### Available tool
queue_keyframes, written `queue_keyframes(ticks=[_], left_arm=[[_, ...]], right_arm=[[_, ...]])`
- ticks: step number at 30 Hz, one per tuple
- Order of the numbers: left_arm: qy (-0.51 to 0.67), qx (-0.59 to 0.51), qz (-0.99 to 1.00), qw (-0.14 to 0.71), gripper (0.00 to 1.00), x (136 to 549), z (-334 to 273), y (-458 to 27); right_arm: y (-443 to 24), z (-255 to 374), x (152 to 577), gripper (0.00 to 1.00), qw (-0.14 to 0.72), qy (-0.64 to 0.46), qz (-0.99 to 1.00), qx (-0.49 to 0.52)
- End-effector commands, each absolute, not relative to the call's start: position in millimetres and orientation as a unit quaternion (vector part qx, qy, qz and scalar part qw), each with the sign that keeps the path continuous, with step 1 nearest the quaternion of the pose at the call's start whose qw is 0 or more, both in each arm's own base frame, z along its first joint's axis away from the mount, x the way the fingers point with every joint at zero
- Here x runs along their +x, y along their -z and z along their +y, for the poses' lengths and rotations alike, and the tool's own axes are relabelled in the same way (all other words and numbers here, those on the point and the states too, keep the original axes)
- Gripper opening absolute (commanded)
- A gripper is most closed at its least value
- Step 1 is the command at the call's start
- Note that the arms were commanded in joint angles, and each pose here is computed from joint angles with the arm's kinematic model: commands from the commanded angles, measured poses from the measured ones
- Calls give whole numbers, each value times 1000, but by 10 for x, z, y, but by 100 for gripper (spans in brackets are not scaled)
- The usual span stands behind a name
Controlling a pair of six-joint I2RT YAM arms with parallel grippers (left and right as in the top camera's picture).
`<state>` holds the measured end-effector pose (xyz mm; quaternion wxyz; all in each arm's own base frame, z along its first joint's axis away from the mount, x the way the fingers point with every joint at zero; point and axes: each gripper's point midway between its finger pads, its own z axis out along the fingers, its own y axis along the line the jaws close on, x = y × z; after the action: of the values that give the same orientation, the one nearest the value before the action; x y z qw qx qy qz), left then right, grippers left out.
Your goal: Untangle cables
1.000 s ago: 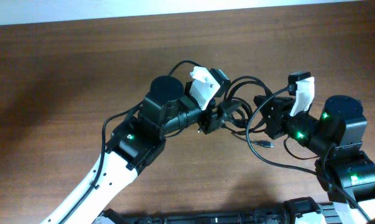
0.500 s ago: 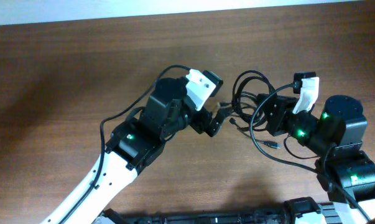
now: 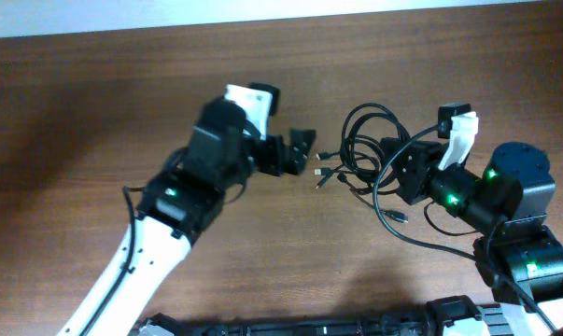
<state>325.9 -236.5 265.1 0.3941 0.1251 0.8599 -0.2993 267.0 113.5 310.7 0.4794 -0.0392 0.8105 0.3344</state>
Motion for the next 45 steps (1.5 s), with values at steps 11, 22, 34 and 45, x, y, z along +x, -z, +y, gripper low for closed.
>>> queue_keyframes(ticks=[11, 22, 34, 45], left_arm=[[442, 161, 823, 319, 100, 2939, -2546, -2909], [461, 171, 835, 249, 100, 2681, -2566, -2755], [459, 168, 844, 218, 100, 2570, -2613, -2662], [494, 84, 855, 130, 91, 2423, -2884, -2612]], right_arm=[[-3577, 1659, 2149, 4, 514, -415, 683, -310], [-3579, 1635, 2195, 4, 521, -406, 687, -302], [-3589, 1630, 2208, 4, 525, -402, 687, -301], [-3588, 1629, 2209, 4, 525, -402, 687, -301]])
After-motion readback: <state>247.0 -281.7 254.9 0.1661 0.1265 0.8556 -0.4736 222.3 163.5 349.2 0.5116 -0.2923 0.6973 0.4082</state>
